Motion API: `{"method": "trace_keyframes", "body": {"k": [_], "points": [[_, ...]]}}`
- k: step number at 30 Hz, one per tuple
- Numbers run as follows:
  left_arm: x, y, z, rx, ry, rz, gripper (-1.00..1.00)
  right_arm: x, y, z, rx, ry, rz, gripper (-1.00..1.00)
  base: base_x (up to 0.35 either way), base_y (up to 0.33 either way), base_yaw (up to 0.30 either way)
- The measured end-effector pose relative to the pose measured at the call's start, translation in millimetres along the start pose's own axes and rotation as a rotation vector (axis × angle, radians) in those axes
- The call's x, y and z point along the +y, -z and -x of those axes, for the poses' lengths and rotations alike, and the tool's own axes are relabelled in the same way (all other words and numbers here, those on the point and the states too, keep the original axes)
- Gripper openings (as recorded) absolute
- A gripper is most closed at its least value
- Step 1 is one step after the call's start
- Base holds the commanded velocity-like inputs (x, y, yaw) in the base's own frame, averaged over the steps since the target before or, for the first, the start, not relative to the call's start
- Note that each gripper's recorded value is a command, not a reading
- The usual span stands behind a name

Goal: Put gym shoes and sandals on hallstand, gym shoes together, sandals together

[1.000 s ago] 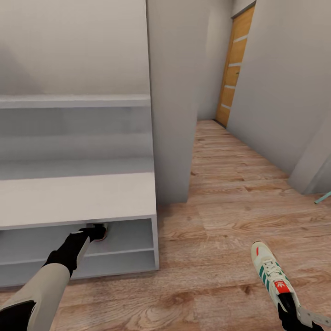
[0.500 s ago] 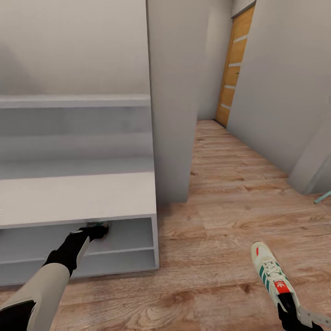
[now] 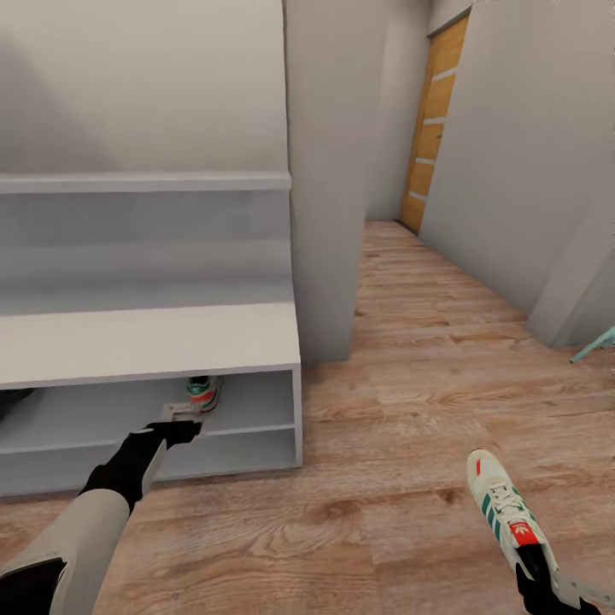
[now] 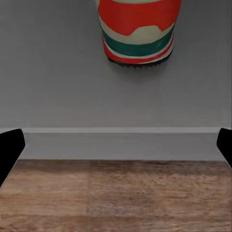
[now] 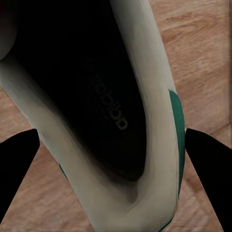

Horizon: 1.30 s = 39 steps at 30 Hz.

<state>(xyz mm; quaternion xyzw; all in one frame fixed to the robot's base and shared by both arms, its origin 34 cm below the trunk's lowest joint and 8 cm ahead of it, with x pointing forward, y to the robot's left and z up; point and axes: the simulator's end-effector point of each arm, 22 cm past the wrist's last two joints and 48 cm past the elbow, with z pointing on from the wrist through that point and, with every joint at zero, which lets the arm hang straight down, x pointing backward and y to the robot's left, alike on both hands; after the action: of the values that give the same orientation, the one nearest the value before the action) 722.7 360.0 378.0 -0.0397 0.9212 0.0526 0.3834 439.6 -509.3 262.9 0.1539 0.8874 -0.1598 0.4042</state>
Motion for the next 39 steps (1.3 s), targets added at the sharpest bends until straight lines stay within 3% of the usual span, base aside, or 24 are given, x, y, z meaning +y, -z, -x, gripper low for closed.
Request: {"method": "trace_keyframes", "body": {"k": [3,6,7,13,18,21,27,29,30,32,35,37,39], "points": [[0.3,-0.2,-0.4,-0.003,-0.001,-0.001,1.0,0.0,0.0,0.0,0.0,0.0,0.0,-1.0,-0.333,0.102,0.0],[0.9,-0.4,6.5,-0.051,-0.004,0.0,1.0,0.0,0.0,0.0,0.0,0.0,0.0,-1.0,-0.333,0.102,0.0],[6.2,0.0,-3.4,-0.087,-0.003,0.007,1.0,0.1,-0.1,-0.1,0.0,0.0,0.0,-1.0,-0.333,0.103,0.0],[17.1,5.3,-61.1,-0.102,0.052,0.015,1.0,0.2,0.0,-0.6,0.001,0.001,0.0,-1.0,-0.321,0.102,0.0],[21.1,15.4,-99.6,-0.144,0.045,0.024,1.0,1.0,0.3,-0.8,0.001,0.001,0.002,-1.0,-0.156,0.061,0.0],[27.0,35.1,-162.7,-0.155,0.027,0.035,1.0,1.2,0.4,-0.9,0.001,0.001,0.002,-1.0,-0.032,0.012,0.0],[33.5,68.6,-257.3,-0.083,-0.007,0.033,1.0,3.3,0.9,-3.2,0.005,0.003,0.006,-1.0,-0.006,0.002,0.0],[26.7,78.9,-282.1,-0.054,-0.022,-0.012,1.0,5.3,1.4,-4.6,0.007,0.003,0.009,-1.0,0.0,0.0,0.0],[15.0,85.1,-296.0,-0.033,-0.029,-0.082,1.0,8.7,2.0,-6.6,0.01,0.001,0.013,-1.0,0.0,0.0,0.0],[5.9,90.0,-305.0,-0.018,-0.032,-0.14,1.0,9.6,2.3,-7.2,0.01,-0.002,0.014,-1.0,0.0,0.0,0.0],[-5.8,104.2,-322.3,0.017,-0.046,-0.284,1.0,11.4,2.6,-8.1,0.012,-0.003,0.017,-1.0,0.0,0.0,0.0],[-1.4,111.1,-324.1,0.018,-0.034,-0.334,1.0,12.0,2.7,-8.0,0.011,-0.003,0.018,-1.0,0.0,0.0,0.0],[2.5,112.2,-323.6,0.013,-0.024,-0.332,1.0,12.1,2.7,-7.8,0.01,-0.004,0.018,-1.0,0.0,0.0,0.0]]}}
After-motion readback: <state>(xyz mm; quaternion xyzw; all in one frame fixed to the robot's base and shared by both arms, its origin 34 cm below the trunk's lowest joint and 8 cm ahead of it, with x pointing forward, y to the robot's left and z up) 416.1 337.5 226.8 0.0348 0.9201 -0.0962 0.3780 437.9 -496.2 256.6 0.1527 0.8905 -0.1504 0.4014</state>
